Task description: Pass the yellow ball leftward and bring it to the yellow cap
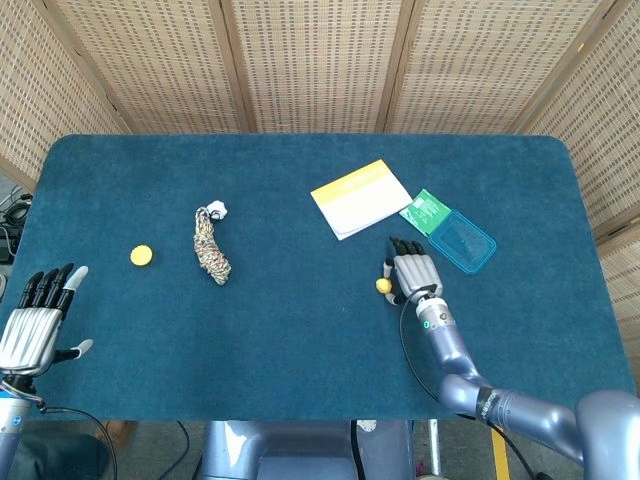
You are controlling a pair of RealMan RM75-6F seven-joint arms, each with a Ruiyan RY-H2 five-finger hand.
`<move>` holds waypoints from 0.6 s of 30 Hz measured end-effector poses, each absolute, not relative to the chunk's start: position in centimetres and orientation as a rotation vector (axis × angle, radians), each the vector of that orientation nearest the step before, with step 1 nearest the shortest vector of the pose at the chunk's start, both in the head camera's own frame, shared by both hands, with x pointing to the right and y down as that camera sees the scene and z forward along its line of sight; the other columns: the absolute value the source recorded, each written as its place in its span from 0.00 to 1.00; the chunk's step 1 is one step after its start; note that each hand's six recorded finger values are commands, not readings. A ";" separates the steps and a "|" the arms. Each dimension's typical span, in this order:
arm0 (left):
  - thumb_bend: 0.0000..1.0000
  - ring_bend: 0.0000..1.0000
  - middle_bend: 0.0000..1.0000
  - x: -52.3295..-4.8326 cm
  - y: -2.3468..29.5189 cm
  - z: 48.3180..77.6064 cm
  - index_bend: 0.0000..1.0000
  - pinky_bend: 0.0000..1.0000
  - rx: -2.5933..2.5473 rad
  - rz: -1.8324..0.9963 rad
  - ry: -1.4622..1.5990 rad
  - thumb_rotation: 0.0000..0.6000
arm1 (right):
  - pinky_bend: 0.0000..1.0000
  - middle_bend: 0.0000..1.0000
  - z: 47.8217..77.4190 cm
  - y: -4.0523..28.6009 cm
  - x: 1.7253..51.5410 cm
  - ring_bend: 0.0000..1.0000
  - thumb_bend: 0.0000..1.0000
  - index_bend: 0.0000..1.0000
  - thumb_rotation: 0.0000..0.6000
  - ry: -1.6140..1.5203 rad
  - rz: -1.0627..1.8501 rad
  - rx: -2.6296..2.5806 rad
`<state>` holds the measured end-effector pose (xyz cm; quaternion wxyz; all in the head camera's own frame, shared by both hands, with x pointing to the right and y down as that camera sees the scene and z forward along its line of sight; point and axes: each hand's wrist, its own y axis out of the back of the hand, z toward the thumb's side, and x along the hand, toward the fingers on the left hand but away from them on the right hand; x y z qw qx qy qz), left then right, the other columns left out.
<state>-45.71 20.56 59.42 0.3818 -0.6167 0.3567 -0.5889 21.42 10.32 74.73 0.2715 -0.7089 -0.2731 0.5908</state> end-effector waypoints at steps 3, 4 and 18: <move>0.00 0.00 0.00 -45.7 20.5 59.4 0.00 0.00 -1.573 -1.502 0.911 1.00 | 0.00 0.00 74.9 10.4 21.3 0.00 0.24 0.48 1.00 -0.732 1.594 -1.915; 0.00 0.00 0.00 -45.8 20.5 59.4 0.00 0.00 -1.572 -1.502 0.912 1.00 | 0.00 0.00 74.9 10.4 21.3 0.00 0.25 0.48 1.00 -0.730 1.596 -1.916; 0.00 0.00 0.00 -45.9 20.5 59.3 0.00 0.00 -1.577 -1.500 0.919 1.00 | 0.00 0.00 74.1 10.6 20.4 0.00 0.26 0.55 1.00 -0.762 1.576 -1.986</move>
